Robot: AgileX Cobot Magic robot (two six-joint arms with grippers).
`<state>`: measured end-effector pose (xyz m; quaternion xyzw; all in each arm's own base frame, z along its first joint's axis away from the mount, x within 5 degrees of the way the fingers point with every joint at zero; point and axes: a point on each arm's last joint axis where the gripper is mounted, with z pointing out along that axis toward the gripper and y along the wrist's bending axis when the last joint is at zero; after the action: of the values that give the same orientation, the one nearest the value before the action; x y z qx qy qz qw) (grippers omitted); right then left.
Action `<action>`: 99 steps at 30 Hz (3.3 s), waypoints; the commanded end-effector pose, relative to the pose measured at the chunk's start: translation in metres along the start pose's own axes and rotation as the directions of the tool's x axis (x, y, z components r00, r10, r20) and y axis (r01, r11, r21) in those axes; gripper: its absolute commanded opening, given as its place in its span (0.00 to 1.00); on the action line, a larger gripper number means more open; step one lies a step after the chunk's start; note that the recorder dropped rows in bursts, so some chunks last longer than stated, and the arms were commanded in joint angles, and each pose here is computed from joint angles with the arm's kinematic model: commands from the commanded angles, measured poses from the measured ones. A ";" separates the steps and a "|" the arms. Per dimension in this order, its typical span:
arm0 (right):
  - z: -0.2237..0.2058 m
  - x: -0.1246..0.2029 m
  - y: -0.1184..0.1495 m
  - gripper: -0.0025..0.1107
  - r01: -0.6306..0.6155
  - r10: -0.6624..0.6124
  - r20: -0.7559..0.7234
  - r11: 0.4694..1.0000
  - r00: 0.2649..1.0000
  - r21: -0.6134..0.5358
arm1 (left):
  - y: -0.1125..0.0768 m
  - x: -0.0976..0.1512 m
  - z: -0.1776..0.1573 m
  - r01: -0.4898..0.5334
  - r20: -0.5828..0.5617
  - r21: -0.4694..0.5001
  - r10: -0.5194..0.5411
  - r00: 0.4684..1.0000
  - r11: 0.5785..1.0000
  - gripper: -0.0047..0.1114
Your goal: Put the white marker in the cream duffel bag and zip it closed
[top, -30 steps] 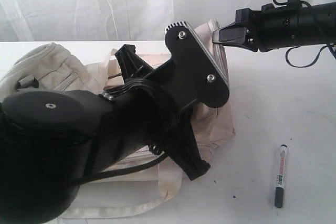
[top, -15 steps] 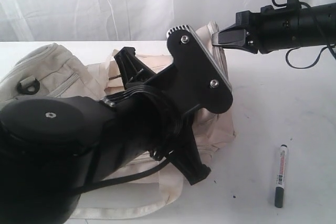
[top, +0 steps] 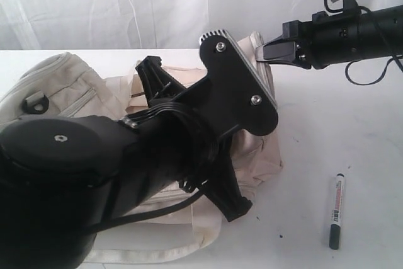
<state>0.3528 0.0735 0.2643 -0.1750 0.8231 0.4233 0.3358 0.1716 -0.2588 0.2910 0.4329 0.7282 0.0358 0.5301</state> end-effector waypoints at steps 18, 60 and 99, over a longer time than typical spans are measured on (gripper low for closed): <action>-0.004 0.012 0.010 0.44 -0.017 0.004 -0.149 0.996 0.989 -0.088 | 0.000 -0.001 -0.003 -0.088 -0.002 0.002 0.088 0.996 0.996 0.04; 0.033 0.029 0.020 0.02 0.053 -0.025 -0.299 0.995 0.954 0.086 | 0.001 -0.001 -0.004 -0.084 -0.012 -0.013 0.084 0.996 0.996 0.04; 0.033 0.016 0.019 0.02 0.070 -0.040 -0.224 0.990 0.974 0.126 | -0.057 0.042 -0.067 -0.137 -0.067 -0.066 0.133 0.989 0.988 0.04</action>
<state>0.3396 0.1124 0.2464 -0.2277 0.8783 0.3421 0.2442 0.0879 -0.2402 0.2595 0.4560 0.7105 0.1229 0.5216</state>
